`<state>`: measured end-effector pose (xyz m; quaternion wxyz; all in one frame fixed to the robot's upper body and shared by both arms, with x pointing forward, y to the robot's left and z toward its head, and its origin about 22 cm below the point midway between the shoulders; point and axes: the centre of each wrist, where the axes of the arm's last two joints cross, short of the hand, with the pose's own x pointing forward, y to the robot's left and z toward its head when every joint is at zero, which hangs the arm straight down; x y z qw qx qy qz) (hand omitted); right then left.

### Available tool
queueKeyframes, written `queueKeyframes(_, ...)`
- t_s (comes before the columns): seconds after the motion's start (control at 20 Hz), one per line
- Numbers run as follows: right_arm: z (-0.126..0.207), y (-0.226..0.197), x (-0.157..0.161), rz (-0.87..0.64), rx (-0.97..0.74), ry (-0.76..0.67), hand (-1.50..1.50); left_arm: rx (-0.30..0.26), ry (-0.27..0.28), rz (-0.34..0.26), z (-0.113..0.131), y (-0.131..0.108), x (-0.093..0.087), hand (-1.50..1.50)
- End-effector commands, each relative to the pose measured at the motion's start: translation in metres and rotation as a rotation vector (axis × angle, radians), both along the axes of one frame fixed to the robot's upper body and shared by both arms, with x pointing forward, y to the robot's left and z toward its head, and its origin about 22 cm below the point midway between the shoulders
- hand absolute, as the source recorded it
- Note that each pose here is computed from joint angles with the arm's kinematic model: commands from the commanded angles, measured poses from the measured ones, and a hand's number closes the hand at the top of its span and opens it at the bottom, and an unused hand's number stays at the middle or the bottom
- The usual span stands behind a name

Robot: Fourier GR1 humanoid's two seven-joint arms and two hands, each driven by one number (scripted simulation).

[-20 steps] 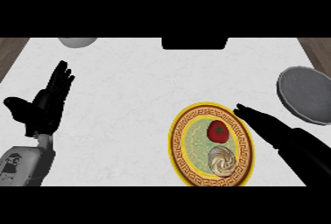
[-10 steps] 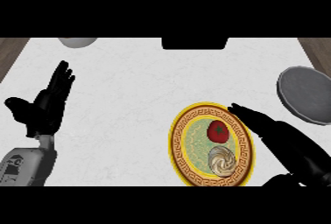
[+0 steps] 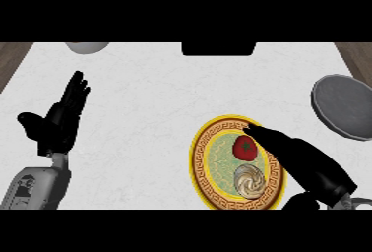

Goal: Pick the cupcake from the plate and place it in the pan

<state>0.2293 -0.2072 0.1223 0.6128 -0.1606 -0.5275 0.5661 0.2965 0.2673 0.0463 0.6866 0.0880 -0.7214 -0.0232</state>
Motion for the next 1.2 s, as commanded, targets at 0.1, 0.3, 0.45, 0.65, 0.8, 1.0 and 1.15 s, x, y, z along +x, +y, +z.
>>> queueKeyframes(0.1,-0.024,0.018,-0.015,0.004,-0.047,0.012,-1.5,-0.014,-0.001,0.014,-0.004,0.023,-0.005,0.0)
queueKeyframes(0.3,-0.006,0.002,0.003,0.005,-0.24,0.016,-1.5,0.004,-0.008,0.002,0.007,0.009,-0.001,0.0)
queueKeyframes(0.45,-0.022,0.015,0.008,0.01,-0.242,0.044,-1.5,-0.009,0.009,0.008,-0.002,-0.009,0.01,0.0)
queueKeyframes(0.65,-0.044,0.019,0.019,-0.004,-0.277,0.074,-1.5,0.006,-0.002,0.004,0.008,0.006,-0.015,0.0)
queueKeyframes(0.8,-0.048,0.026,0.016,0.025,-0.264,0.09,-1.5,0.01,0.0,-0.003,-0.005,0.005,-0.001,0.0)
queueKeyframes(1.0,-0.051,0.027,0.01,0.02,-0.272,0.083,-1.5,0.009,-0.006,0.003,0.014,0.008,-0.004,0.0)
queueKeyframes(1.15,-0.046,0.042,0.005,0.022,-0.311,0.085,-1.5,-0.011,-0.013,0.003,0.012,0.029,-0.003,0.0)
